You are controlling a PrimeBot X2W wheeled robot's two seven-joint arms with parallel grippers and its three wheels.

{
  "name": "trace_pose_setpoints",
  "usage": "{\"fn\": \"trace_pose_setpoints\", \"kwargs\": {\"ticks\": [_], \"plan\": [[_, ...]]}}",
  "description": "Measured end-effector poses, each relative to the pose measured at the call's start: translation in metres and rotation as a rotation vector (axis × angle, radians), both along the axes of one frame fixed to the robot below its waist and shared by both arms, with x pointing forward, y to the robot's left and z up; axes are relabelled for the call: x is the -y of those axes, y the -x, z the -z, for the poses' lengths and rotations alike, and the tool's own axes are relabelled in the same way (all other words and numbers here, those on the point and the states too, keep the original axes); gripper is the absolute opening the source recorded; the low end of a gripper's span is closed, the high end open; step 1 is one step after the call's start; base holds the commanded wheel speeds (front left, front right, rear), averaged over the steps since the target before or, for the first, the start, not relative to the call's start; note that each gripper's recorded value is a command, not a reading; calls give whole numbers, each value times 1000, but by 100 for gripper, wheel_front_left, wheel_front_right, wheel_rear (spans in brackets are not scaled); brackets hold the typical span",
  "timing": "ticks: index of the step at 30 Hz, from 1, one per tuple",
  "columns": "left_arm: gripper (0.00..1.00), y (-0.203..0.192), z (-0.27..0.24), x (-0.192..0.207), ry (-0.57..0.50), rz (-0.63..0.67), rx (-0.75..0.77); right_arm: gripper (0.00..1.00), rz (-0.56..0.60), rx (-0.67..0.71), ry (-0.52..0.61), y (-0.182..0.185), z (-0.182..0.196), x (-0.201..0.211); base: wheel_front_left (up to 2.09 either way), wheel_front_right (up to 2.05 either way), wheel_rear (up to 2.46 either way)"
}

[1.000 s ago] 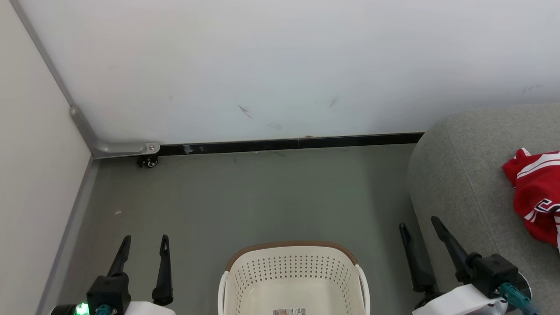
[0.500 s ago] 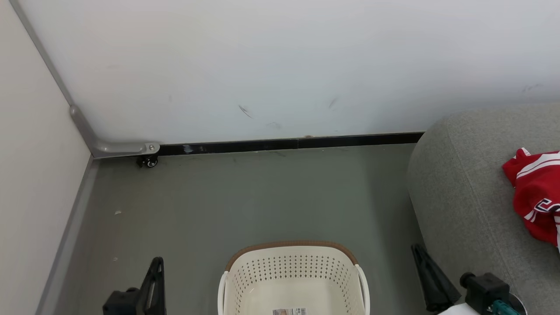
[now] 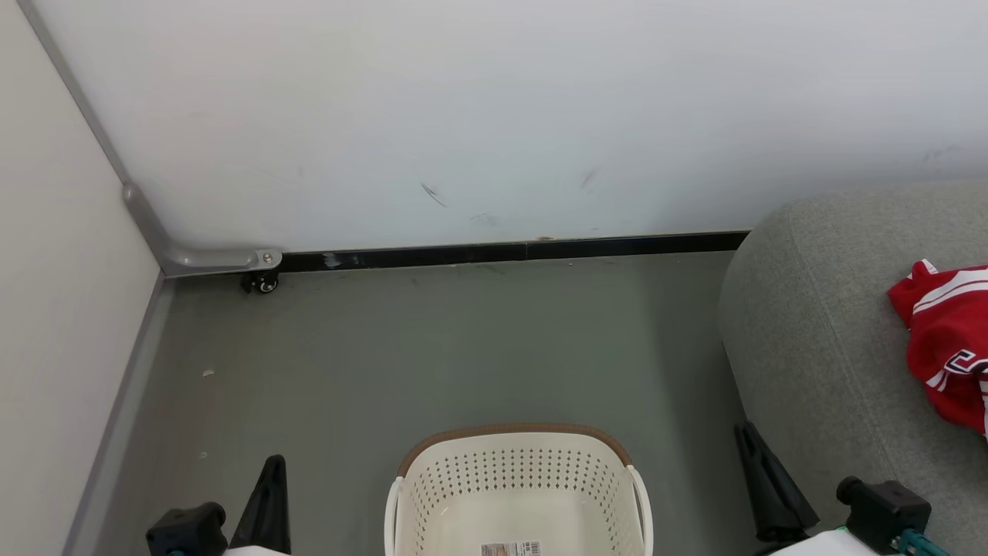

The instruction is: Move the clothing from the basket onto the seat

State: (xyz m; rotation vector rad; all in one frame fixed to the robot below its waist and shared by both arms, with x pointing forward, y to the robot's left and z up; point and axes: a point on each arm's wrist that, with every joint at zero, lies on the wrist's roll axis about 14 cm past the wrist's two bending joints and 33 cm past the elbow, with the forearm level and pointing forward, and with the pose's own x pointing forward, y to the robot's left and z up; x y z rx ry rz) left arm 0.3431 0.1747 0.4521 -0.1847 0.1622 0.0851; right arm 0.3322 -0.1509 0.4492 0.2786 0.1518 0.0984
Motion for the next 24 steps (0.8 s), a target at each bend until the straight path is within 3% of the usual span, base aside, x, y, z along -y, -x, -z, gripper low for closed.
{"fn": "trace_pose_setpoints", "kwargs": {"ticks": [24], "plan": [[0,-6,9,-5,388,-69,-73,0,137,-51,-370,-7,2,22,0,0,0]]}}
